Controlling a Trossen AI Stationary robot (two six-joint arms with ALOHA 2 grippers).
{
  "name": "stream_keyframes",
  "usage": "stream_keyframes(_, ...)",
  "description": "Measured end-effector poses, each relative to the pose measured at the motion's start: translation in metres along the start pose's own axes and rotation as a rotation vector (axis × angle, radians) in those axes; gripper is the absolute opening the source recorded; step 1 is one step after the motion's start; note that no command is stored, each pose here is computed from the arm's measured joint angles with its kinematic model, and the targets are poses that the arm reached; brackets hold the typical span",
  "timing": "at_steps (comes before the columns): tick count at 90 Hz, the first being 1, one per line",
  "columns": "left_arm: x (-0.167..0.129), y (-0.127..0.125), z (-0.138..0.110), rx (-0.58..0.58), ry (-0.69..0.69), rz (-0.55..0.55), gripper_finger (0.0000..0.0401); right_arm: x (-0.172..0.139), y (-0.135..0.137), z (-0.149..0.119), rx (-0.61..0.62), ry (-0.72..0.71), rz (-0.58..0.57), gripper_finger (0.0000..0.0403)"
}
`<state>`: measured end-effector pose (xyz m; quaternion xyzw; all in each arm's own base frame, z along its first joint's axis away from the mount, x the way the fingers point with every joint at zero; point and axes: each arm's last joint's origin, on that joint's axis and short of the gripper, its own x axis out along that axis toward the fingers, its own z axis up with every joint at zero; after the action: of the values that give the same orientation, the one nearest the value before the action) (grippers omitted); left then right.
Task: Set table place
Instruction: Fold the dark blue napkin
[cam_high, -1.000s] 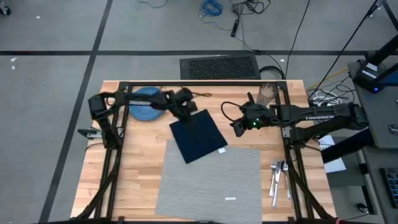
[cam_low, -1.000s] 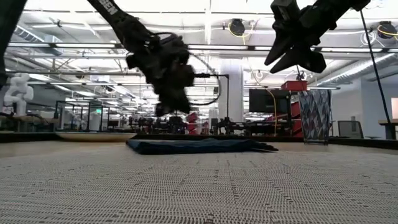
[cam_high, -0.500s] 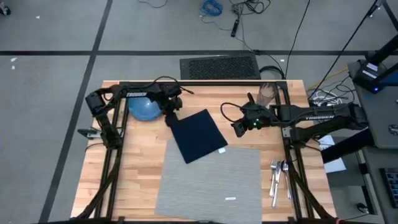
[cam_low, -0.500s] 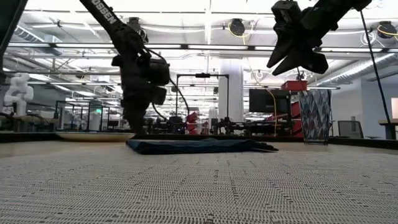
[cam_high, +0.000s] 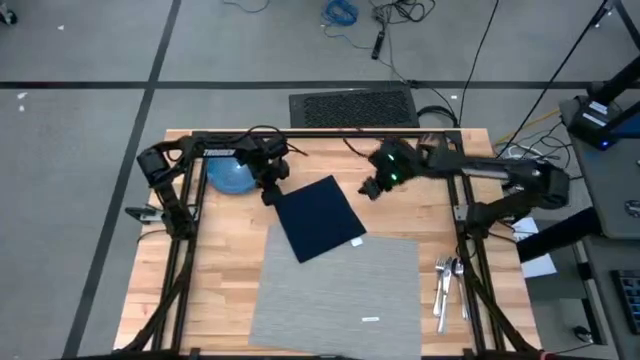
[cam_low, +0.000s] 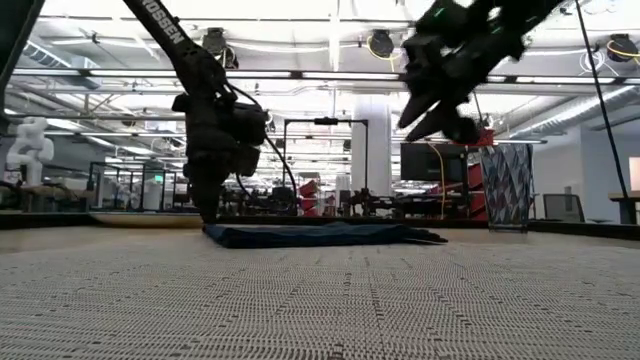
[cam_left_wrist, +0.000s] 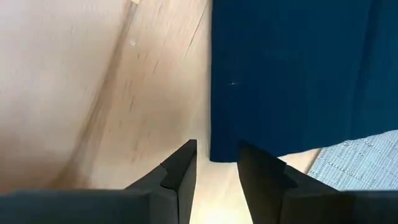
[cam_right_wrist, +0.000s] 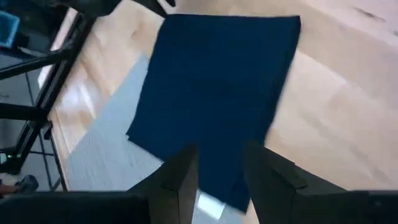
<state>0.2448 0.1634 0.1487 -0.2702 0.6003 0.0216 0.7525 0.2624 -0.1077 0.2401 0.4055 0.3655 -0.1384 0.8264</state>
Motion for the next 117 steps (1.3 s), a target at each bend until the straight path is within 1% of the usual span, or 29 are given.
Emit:
stream_keyframes(7,0.000,0.000,0.001,0.006,-0.009,0.002,0.0099,0.010,-0.005,0.019,-0.038,0.017,-0.021,0.0109)
stream_keyframes(12,0.001,-0.002,0.004,0.006,-0.030,0.005,0.0099,0.018,-0.010,0.026,-0.060,0.057,-0.051,0.0109)
stream_keyframes(19,0.002,-0.005,0.009,-0.048,-0.071,-0.002,0.0098,0.028,-0.020,0.025,-0.070,0.128,-0.103,0.0109)
stream_keyframes(26,0.003,-0.015,0.016,-0.082,-0.128,-0.050,0.0098,0.032,-0.027,0.019,-0.052,0.177,-0.170,0.0109)
stream_keyframes(33,0.004,-0.033,0.025,-0.046,-0.200,-0.070,0.0097,0.030,-0.028,0.011,-0.050,0.151,-0.201,0.0105)
stream_keyframes(40,0.009,-0.054,0.033,-0.002,-0.255,-0.093,0.0087,0.022,-0.022,0.005,-0.041,0.072,-0.196,0.0089)
stream_keyframes(44,0.013,-0.069,0.038,0.033,-0.291,-0.111,0.0072,0.017,-0.020,0.001,-0.035,0.026,-0.180,0.0075)
stream_keyframes(50,0.020,-0.093,0.041,0.106,-0.331,-0.129,0.0037,0.014,-0.017,-0.010,-0.021,0.007,-0.175,0.0046)
stream_keyframes(54,0.026,-0.107,0.042,0.149,-0.348,-0.118,0.0015,0.013,-0.017,-0.018,-0.012,0.004,-0.169,0.0024)
stream_keyframes(58,0.032,-0.119,0.042,0.163,-0.364,-0.100,0.0008,0.011,-0.015,-0.024,-0.007,-0.009,-0.162,0.0010)
stream_keyframes(64,0.039,-0.131,0.040,0.166,-0.361,-0.070,0.0003,0.010,-0.012,-0.031,0.003,-0.026,-0.165,0.0007)
stream_keyframes(68,0.044,-0.138,0.039,0.170,-0.358,-0.073,0.0001,0.009,-0.012,-0.036,0.013,-0.029,-0.168,0.0009)
stream_keyframes(82,0.068,-0.149,0.026,0.179,-0.214,-0.087,0.0000,0.012,-0.007,-0.045,0.005,-0.011,-0.162,0.0002)
stream_keyframes(94,0.081,-0.151,0.015,0.170,-0.088,-0.109,0.0000,0.015,-0.002,-0.051,-0.012,0.015,-0.156,0.0002)
stream_keyframes(99,0.082,-0.151,0.012,0.178,-0.045,-0.114,0.0000,0.016,-0.001,-0.053,-0.015,0.030,-0.156,0.0001)
stream_keyframes(108,0.080,-0.146,-0.001,0.212,0.096,-0.098,0.0000,0.016,0.000,-0.058,-0.021,0.064,-0.169,0.0001)
stream_keyframes(117,0.068,-0.139,-0.021,0.223,0.263,-0.033,0.0000,0.017,0.002,-0.063,-0.031,0.089,-0.174,0.0001)
